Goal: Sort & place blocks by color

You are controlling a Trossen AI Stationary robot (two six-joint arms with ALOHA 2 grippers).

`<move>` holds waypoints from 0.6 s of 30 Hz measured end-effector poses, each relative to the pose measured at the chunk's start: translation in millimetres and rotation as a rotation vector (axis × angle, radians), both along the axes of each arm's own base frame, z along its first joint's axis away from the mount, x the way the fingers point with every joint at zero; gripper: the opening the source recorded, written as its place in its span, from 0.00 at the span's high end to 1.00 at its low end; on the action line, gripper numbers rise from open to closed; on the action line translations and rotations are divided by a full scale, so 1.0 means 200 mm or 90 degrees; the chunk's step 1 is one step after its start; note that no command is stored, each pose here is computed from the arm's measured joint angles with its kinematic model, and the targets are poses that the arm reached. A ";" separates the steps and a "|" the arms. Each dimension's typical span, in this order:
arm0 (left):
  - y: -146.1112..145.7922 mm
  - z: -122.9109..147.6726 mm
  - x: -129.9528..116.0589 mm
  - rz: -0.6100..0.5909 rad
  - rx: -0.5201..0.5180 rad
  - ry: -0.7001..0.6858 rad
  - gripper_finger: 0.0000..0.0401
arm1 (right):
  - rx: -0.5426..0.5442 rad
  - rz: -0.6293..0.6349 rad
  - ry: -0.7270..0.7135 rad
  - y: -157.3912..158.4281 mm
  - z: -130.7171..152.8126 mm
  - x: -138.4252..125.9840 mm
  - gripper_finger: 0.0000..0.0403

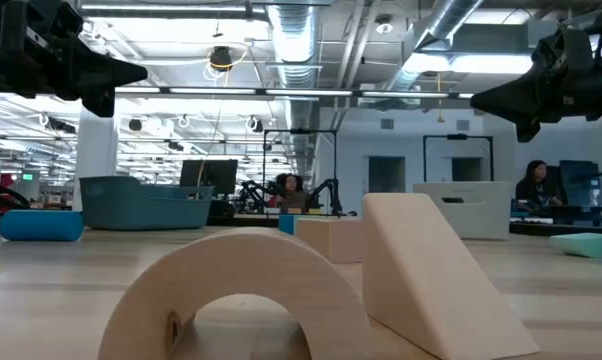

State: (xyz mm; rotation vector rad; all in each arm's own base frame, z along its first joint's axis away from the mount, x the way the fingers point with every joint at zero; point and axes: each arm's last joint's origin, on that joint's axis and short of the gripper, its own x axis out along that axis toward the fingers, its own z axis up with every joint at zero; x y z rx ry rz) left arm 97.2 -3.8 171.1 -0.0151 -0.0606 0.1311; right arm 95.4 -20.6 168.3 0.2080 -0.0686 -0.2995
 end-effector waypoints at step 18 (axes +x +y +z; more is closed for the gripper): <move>0.01 0.05 -0.01 0.056 0.048 -0.059 1.00 | -0.016 -0.005 -0.096 0.00 0.07 -0.01 0.88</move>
